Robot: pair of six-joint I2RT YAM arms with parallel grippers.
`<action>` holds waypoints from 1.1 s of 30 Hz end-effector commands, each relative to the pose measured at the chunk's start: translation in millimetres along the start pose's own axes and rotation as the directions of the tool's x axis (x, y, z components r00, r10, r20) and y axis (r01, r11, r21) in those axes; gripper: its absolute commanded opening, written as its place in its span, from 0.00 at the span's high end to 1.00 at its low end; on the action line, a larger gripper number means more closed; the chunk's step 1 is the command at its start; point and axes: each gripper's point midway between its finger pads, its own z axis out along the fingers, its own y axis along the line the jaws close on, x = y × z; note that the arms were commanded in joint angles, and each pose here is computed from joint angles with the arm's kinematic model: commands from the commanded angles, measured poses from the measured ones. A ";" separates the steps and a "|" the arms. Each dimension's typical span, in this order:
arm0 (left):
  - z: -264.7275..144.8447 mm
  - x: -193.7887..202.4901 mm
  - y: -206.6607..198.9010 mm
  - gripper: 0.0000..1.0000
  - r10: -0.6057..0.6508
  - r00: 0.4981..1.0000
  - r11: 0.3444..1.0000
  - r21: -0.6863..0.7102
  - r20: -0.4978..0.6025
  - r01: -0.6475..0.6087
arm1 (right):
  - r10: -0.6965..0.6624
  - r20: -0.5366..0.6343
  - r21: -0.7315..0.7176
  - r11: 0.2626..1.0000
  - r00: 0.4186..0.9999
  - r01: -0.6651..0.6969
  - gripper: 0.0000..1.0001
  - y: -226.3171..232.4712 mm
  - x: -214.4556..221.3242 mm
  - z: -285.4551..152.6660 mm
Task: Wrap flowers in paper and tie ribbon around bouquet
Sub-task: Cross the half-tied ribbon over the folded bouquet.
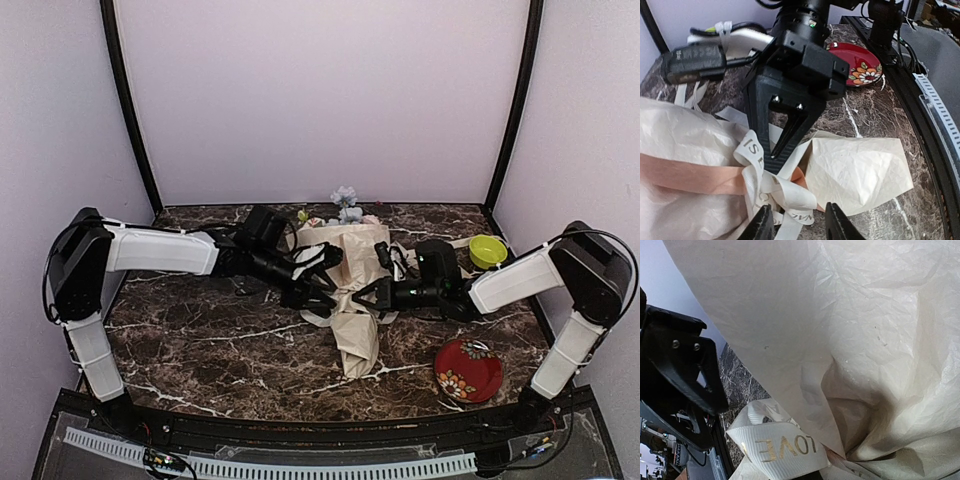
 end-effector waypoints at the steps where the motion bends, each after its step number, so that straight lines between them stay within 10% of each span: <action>1: -25.4 -19.6 17.0 0.71 0.041 0.996 0.997 -0.070 0.077 -0.035 | -0.038 0.042 -0.037 0.999 0.998 0.039 1.00 10.4 -16.7 0.7; 6: -14.2 -4.4 71.7 0.98 -0.024 0.999 0.969 -0.245 0.025 0.029 | -0.038 0.044 -0.035 0.999 0.998 0.039 1.00 11.0 -17.3 -0.1; 20: 29.4 -13.2 50.8 1.00 0.129 0.991 0.975 -0.187 0.031 -0.120 | -0.042 0.051 -0.030 0.999 0.998 0.044 1.00 11.8 -19.3 -1.3; 33: 13.4 -21.5 24.2 0.58 0.065 0.994 0.997 -0.039 0.090 -0.062 | -0.045 0.074 -0.027 0.999 0.996 0.047 1.00 13.6 -25.5 -2.0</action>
